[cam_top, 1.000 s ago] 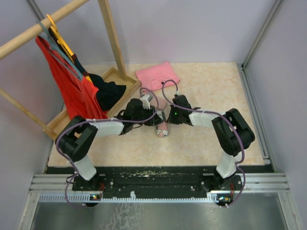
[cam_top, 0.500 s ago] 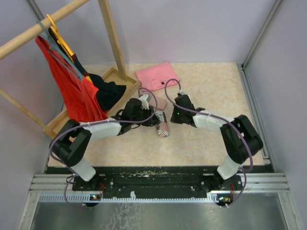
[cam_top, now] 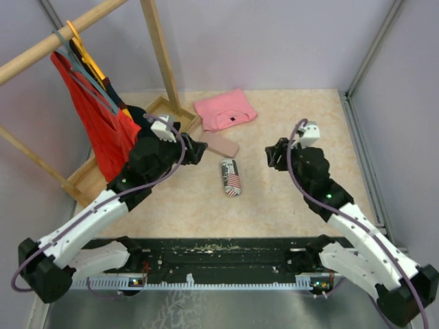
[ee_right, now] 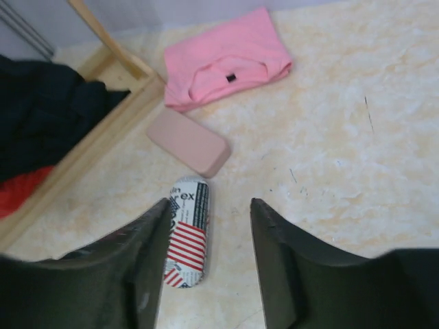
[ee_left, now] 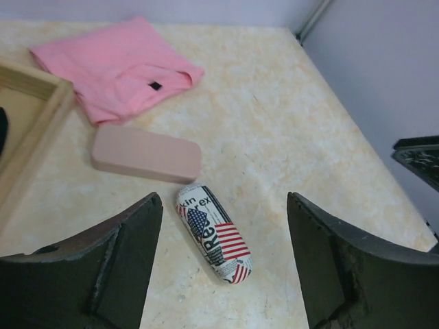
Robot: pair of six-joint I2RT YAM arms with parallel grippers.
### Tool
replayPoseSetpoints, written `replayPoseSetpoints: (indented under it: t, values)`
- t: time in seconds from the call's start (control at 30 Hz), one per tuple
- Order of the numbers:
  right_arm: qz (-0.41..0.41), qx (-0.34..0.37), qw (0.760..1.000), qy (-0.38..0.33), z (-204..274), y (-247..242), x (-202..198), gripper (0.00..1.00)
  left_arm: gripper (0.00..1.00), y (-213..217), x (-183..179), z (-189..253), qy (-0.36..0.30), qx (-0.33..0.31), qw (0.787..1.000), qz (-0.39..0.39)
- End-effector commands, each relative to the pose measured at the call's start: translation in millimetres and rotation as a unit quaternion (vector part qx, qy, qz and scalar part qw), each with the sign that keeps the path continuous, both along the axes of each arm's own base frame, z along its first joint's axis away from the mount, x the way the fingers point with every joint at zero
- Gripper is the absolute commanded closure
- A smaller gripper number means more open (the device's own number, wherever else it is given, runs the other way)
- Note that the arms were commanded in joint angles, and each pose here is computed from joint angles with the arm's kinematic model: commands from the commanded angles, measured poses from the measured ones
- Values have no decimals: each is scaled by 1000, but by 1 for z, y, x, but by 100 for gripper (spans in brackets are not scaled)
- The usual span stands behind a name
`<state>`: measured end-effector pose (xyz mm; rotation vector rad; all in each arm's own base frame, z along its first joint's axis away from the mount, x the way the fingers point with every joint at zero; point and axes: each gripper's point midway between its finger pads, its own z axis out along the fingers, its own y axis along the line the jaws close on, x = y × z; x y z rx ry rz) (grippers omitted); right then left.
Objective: Organize the sunglasses
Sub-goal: Reset both arms
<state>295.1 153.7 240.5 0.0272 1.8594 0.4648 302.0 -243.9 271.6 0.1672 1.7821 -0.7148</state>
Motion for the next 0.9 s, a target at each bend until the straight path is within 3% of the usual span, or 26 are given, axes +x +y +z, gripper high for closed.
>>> replayPoseSetpoints:
  t: [0.0,0.13,0.33,0.6,0.87]
  values:
    - [-25,-14,996,-79,40,-32,-24,42,18,45,-14,3,-10,42,997,64]
    - [-16,-10,995,-97,42,-45,-50,30,0,77,-36,-2,-1,53,994,98]
    - [-9,3,995,-102,17,-59,-79,15,0,125,-69,-27,33,61,985,156]
    - [-37,51,991,-119,7,-77,-98,12,0,160,-93,-29,54,24,975,215]
    - [-34,53,990,-127,9,-77,-99,10,0,157,-105,-24,33,6,981,190]
